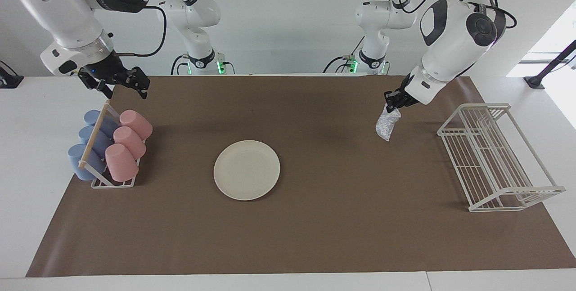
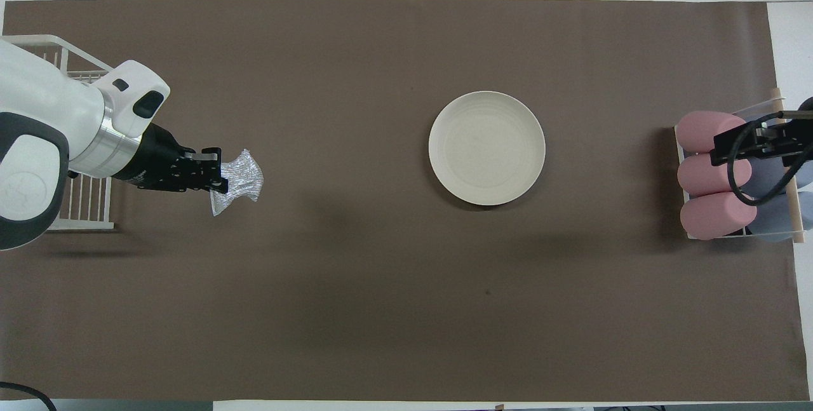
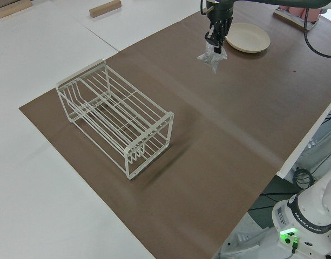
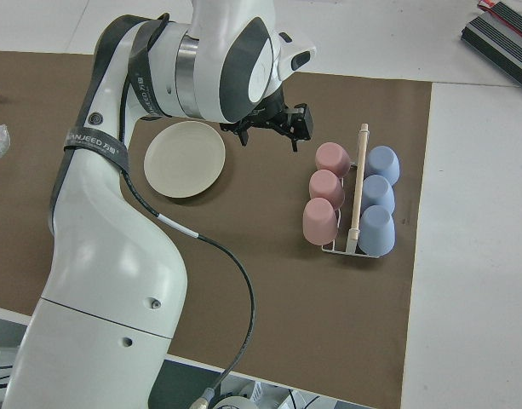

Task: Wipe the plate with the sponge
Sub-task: 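Lower the sponge into the rack and open the left gripper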

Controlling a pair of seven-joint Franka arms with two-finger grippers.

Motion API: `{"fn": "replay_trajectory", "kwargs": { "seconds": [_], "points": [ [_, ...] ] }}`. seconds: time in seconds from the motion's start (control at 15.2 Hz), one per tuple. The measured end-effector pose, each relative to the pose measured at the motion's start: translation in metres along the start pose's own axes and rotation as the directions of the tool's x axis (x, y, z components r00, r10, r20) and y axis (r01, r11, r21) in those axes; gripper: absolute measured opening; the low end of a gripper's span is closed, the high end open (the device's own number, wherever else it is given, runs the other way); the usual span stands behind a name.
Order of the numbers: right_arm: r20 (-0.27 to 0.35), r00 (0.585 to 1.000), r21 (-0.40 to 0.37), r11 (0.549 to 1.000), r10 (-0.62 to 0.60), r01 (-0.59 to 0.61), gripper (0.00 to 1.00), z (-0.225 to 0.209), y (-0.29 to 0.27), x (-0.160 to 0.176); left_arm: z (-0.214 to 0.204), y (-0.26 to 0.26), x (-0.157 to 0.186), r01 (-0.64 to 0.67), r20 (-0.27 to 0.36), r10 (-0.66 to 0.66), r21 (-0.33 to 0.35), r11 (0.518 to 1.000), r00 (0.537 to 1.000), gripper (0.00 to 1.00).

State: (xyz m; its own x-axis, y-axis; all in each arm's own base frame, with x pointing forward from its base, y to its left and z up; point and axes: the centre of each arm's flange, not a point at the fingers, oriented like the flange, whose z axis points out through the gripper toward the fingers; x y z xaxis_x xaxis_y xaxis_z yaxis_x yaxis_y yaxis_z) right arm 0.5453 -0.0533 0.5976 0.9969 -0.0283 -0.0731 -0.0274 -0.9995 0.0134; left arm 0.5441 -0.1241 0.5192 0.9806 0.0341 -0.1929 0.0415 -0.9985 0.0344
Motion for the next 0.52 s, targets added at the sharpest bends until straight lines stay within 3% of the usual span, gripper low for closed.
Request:
{"fn": "replay_trajectory", "kwargs": {
  "seconds": [0.26,0.52],
  "points": [
    [0.0,1.0,0.0,1.0,-0.027,0.027,1.0,-0.001,-0.014,-0.007,-0.011,-0.01,-0.001,-0.01,-0.022,0.016,0.259,0.966,1.0,0.05],
    [0.011,0.999,-0.001,0.999,-0.044,0.044,1.0,0.006,-0.025,-0.006,-0.021,-0.014,-0.001,0.07,-0.094,-0.026,0.5,0.863,0.995,0.05]
  ]
}}
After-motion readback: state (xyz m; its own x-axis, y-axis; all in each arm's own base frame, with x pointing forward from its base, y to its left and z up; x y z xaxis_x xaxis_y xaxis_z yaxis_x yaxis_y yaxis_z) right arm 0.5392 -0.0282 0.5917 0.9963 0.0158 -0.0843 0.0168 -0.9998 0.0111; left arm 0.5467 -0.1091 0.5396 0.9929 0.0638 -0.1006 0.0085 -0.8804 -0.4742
